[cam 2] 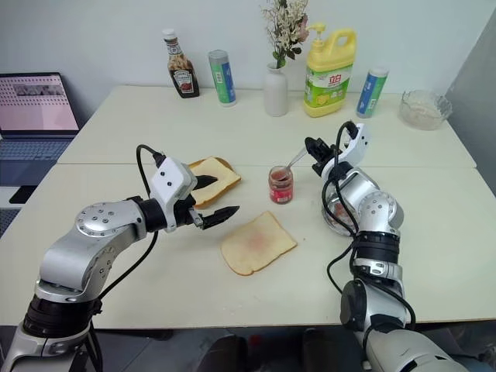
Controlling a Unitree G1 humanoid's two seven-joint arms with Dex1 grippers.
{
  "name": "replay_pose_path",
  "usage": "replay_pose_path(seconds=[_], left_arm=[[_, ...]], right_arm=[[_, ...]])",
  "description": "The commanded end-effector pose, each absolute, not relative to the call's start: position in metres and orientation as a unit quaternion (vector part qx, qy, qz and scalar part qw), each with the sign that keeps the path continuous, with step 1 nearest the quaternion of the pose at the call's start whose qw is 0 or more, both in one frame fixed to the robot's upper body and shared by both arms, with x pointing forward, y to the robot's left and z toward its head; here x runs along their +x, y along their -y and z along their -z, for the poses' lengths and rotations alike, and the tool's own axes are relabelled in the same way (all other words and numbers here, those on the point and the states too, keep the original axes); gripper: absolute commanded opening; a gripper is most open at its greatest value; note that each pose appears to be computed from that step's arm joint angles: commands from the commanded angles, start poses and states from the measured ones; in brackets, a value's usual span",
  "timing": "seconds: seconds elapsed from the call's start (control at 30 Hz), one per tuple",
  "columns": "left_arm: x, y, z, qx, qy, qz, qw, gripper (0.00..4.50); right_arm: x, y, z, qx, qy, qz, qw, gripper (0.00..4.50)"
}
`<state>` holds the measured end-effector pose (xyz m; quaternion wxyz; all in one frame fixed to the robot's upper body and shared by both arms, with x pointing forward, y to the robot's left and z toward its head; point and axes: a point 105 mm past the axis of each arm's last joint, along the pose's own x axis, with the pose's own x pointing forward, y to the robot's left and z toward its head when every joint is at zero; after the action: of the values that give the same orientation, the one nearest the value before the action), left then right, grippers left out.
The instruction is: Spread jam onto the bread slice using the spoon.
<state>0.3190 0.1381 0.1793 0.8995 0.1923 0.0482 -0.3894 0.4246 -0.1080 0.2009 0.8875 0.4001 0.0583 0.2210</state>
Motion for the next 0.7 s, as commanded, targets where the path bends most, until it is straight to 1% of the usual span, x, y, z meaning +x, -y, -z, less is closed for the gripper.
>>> replay_pose_path(seconds=[0.03, 0.5, 0.6, 0.7], left_arm=[[0.321, -0.139, -0.194, 0.198, -0.018, 0.380, 0.903, 4.50], [0.322, -0.140, -0.198, 0.177, -0.011, 0.380, 0.908, 4.50], [0.322, -0.140, -0.199, 0.175, -0.009, 0.384, 0.907, 4.50], [0.319, -0.136, -0.202, 0.176, -0.002, 0.399, 0.900, 4.50]], right_arm=[[0.424, 0.111, -0.223, 0.419, -0.032, -0.234, 0.877, 0.04], [0.423, 0.123, -0.225, 0.462, -0.025, -0.222, 0.858, 0.04], [0.422, 0.125, -0.229, 0.473, -0.017, -0.225, 0.852, 0.04], [0.417, 0.121, -0.242, 0.472, -0.007, -0.241, 0.848, 0.04]])
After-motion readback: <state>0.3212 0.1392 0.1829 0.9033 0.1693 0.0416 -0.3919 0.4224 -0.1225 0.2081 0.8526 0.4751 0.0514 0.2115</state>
